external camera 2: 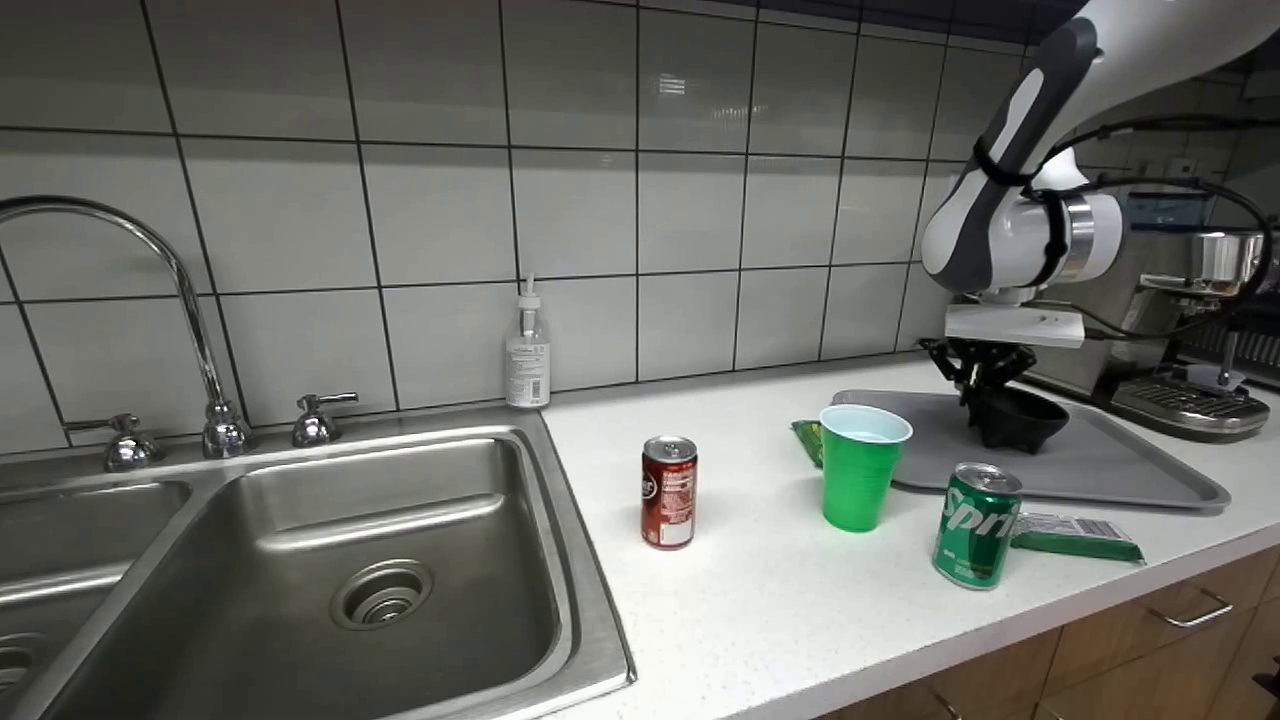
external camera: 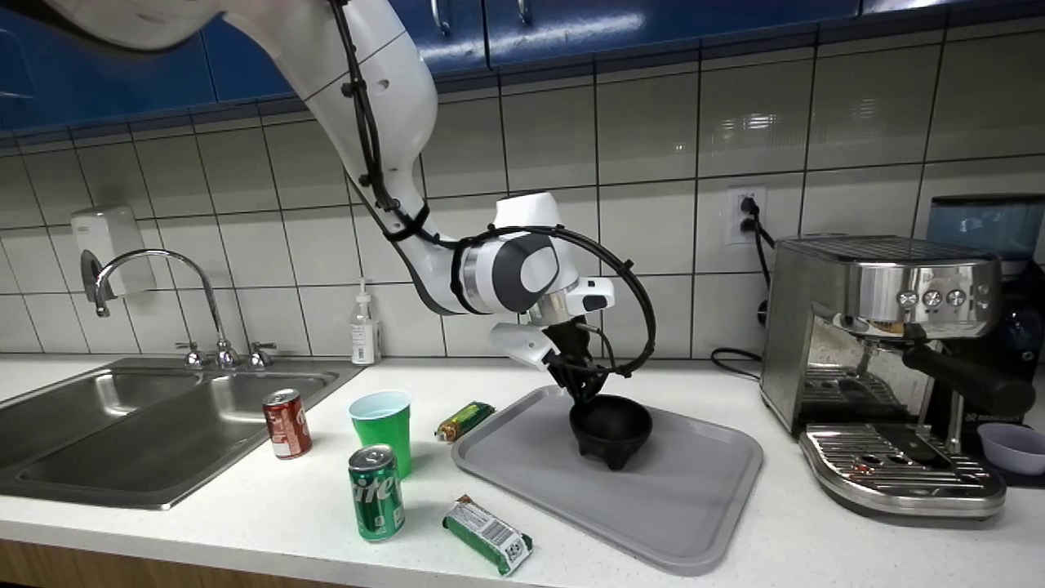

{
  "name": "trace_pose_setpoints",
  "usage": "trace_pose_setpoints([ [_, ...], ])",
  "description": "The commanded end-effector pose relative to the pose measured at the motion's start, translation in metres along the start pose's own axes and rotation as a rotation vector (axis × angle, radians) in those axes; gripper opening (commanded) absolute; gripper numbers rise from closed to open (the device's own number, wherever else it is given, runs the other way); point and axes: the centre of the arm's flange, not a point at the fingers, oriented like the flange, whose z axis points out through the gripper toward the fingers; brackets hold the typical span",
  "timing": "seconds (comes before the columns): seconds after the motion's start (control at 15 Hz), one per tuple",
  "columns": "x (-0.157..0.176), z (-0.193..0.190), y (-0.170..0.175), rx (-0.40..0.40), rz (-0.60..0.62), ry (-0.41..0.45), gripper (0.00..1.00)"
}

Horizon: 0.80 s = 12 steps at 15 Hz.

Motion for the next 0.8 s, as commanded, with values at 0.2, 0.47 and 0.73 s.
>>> trace_pose_setpoints([
  [0.2, -0.011, -0.03, -0.037, 0.001, -0.082, 0.025, 0.03],
  [0.47, -0.018, -0.046, -0.064, 0.007, -0.15, 0.051, 0.03],
  [0.73, -0.027, -0.055, -0.09, 0.016, -0.214, 0.069, 0.03],
])
